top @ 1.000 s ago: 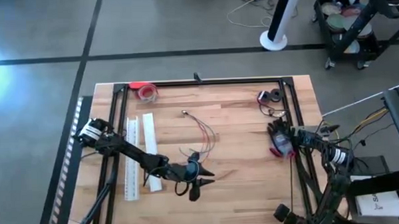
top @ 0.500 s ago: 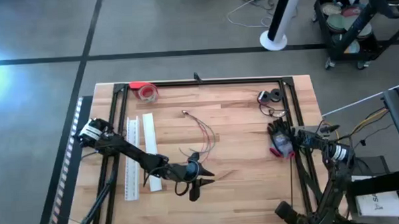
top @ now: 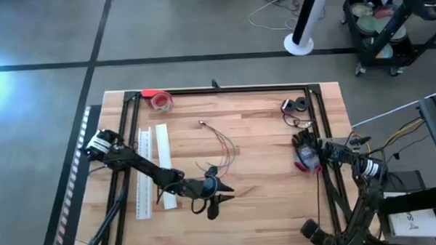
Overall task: Ziptie cables
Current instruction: Wrap the black zip tie around the cables
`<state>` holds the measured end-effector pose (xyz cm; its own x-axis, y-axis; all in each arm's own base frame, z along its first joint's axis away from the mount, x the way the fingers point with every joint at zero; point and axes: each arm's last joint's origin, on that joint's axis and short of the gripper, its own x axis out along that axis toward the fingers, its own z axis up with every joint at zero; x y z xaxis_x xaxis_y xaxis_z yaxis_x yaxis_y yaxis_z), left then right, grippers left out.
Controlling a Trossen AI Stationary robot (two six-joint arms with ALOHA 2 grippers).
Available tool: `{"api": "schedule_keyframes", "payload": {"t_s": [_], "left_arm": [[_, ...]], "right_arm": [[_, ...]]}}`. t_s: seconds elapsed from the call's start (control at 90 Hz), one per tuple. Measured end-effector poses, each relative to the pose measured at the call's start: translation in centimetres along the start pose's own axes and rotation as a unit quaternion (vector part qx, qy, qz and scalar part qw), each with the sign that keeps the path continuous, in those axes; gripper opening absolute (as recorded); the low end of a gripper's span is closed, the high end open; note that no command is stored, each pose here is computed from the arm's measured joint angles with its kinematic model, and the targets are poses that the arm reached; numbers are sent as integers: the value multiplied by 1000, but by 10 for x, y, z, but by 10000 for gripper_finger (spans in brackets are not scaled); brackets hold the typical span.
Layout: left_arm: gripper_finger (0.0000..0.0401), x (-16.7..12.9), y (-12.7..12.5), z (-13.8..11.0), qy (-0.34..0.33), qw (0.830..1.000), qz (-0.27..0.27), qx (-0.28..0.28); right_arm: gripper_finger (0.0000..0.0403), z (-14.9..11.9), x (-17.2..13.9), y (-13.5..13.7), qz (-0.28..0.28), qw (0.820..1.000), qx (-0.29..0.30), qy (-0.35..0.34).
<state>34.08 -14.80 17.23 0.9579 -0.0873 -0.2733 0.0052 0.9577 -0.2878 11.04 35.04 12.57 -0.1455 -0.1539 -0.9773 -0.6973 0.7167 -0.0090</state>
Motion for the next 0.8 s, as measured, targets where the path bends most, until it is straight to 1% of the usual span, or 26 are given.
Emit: {"api": "schedule_keyframes", "payload": {"t_s": [0.078, 0.156, 0.211, 0.344, 0.4, 0.489, 0.556, 0.633, 0.711, 0.744, 0.8], "left_arm": [[98, 0, 0, 0, 0, 1000, 0, 0], [98, 0, 0, 0, 0, 1000, 0, 0], [98, 0, 0, 0, 0, 1000, 0, 0], [98, 0, 0, 0, 0, 1000, 0, 0], [98, 0, 0, 0, 0, 1000, 0, -1], [98, 0, 0, 0, -1, 1000, -1, -2], [98, 0, 0, 0, -1, 1000, -1, -2], [98, 0, 0, 0, -1, 1000, -1, -1], [98, 0, 0, 0, -1, 1000, -1, -1], [98, 0, 0, 0, -1, 1000, -1, -1], [98, 0, 0, 0, -1, 1000, -1, -1]], "right_arm": [[63, 2, -5, -4, 0, 1000, 22, 3], [59, 5, -16, -11, -7, 1000, 29, 6], [57, 3, -29, -18, -24, 999, 22, 14], [53, -5, -49, -31, -85, 995, 36, 26], [52, -11, -59, -35, -106, 993, 42, 15], [55, -14, -68, -36, -114, 992, 41, -21], [60, -13, -64, -34, -113, 993, 20, -25], [70, -13, -60, -31, -114, 992, -39, -24], [83, -12, -51, -27, -117, 987, -109, -15], [89, -11, -46, -26, -116, 985, -131, -9], [97, -10, -38, -25, -98, 983, -157, -1]]}}
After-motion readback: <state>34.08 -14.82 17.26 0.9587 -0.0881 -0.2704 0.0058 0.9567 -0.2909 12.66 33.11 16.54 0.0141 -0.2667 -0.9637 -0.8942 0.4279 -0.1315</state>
